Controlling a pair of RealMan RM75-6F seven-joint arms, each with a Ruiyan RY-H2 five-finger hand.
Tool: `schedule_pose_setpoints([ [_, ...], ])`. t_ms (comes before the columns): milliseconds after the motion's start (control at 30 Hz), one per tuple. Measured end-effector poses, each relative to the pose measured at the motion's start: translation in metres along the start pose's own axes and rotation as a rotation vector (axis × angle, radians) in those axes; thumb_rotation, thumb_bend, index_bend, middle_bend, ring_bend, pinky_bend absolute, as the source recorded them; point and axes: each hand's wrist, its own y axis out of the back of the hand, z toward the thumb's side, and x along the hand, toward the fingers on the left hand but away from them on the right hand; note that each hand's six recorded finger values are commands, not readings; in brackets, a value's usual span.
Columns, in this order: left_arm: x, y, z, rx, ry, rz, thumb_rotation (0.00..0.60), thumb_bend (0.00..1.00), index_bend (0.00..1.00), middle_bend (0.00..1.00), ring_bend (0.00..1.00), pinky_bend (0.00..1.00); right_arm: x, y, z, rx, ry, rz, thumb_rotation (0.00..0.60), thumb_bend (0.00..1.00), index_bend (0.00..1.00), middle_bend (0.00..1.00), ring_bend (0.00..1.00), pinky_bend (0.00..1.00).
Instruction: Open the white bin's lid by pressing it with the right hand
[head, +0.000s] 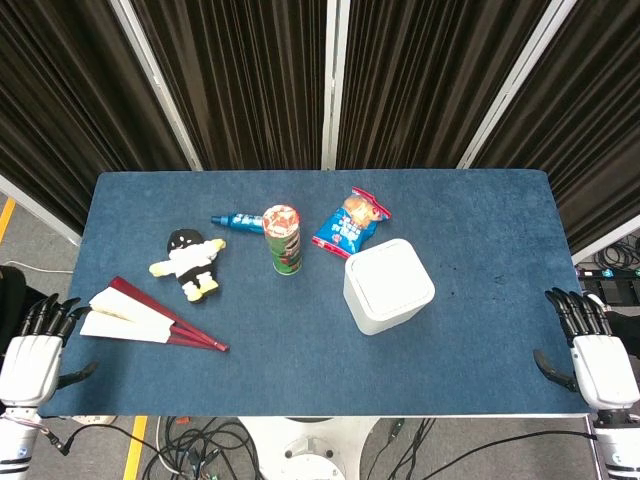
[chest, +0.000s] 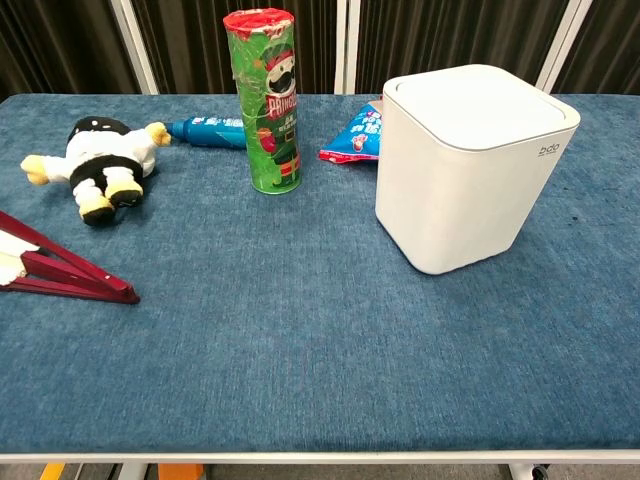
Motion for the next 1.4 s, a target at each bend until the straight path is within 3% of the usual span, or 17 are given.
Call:
schedule_pose_setpoints([
  [467,0.001,0.001,0.001,-0.004,-0.005,0.0,0.6,0.0,0.22,0.13,0.02,0.1,-0.005,0.0,0.007,0.007,0.039,0.004,0.6,0.25,0.0,0.04,0.0,0.0],
  [733,0.002,0.003,0.001,-0.015,-0.009,0.006,0.6,0.0,0.22,0.13,0.02,0.1,-0.034,0.012,0.05,0.027,0.225,0.031,0.6,0.23,0.0,0.09,0.0,0.0],
  [867,0.002,0.0,0.0,-0.021,-0.006,-0.004,0.6,0.0,0.22,0.13,0.02,0.1,-0.055,0.01,0.079,0.043,0.323,0.074,0.6,0.22,0.13,0.16,0.0,0.0],
  [967,0.002,-0.002,-0.001,-0.026,-0.005,-0.009,0.6,0.0,0.22,0.13,0.02,0.1,-0.071,0.004,0.099,0.066,0.382,0.117,0.6,0.22,0.21,0.21,0.0,0.0],
  [1167,0.001,-0.006,-0.006,-0.035,0.007,-0.023,0.6,0.0,0.22,0.13,0.02,0.1,-0.096,-0.022,0.141,0.109,0.482,0.212,0.6,0.22,0.27,0.24,0.0,0.0],
  [1400,0.001,-0.012,-0.01,-0.044,0.014,-0.033,0.6,0.0,0.22,0.13,0.02,0.1,-0.103,-0.046,0.158,0.155,0.505,0.253,0.6,0.22,0.32,0.27,0.0,0.0],
])
